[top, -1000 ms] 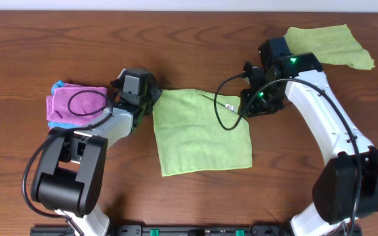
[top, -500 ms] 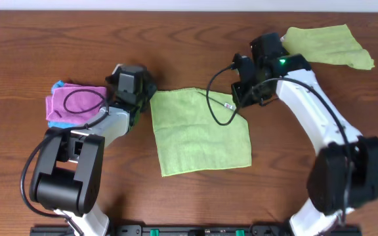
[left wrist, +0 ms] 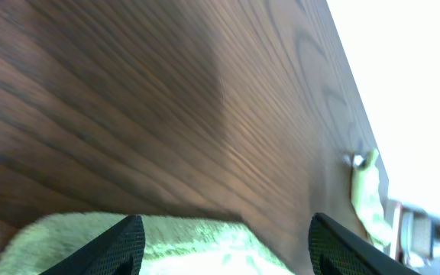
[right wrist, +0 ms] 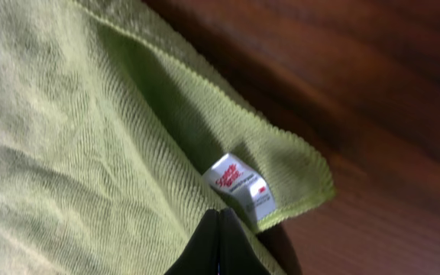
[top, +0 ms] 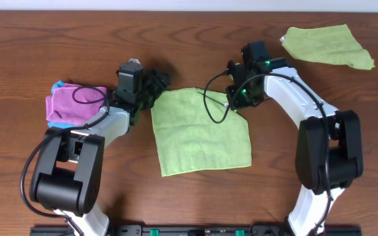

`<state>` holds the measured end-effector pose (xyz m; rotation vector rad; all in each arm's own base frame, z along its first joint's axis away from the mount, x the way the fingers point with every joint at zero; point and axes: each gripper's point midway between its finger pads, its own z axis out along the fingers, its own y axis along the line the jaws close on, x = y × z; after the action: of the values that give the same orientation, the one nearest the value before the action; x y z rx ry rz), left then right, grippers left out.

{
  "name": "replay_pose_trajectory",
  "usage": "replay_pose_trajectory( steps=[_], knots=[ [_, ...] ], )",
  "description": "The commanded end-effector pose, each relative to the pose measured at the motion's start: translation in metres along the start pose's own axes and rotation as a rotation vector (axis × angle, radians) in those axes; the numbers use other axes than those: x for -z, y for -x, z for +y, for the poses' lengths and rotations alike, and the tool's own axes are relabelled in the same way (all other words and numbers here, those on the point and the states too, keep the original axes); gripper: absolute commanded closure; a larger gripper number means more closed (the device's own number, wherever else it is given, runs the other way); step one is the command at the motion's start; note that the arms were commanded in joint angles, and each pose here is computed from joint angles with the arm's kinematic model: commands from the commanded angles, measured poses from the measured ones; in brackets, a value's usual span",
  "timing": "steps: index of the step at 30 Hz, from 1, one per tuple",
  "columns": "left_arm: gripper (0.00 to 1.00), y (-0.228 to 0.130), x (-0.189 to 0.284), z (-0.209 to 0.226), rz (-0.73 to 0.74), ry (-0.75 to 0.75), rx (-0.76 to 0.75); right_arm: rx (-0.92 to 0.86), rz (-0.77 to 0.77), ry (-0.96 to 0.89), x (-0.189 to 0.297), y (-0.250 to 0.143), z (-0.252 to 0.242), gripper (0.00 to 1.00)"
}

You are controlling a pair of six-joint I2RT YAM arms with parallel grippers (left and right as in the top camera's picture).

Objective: Fold the cloth

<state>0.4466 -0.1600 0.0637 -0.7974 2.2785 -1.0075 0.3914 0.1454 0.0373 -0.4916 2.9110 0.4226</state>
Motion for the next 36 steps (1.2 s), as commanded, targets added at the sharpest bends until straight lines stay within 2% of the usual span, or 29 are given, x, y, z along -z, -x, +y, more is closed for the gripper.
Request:
replay_pose_trajectory(
  steps=[1, 12, 17, 24, 31, 36],
  knots=[
    [0.28, -0.009, 0.004, -0.024, 0.081, -0.088, -0.056, 0.013, 0.014, -0.014, -0.011, -0.002, -0.004, 0.99],
    [0.16, -0.053, 0.018, -0.044, 0.325, -0.243, -0.181, 0.008, 0.044, -0.063, -0.037, -0.004, -0.02, 0.99],
    [0.15, -0.074, 0.024, -0.032, 0.431, -0.225, -0.19, 0.034, 0.003, -0.131, -0.039, 0.007, -0.032, 0.99],
    [0.14, -0.084, 0.029, -0.027, 0.485, -0.219, -0.187, 0.057, -0.1, -0.175, -0.04, 0.033, -0.041, 0.99],
    [0.1, -0.091, 0.034, -0.033, 0.534, -0.259, -0.181, 0.079, -0.044, -0.173, -0.071, 0.022, -0.049, 0.99],
    [0.08, -0.097, 0.038, -0.033, 0.57, -0.27, -0.17, 0.086, -0.082, -0.229, -0.085, 0.032, -0.062, 0.99]
  ],
)
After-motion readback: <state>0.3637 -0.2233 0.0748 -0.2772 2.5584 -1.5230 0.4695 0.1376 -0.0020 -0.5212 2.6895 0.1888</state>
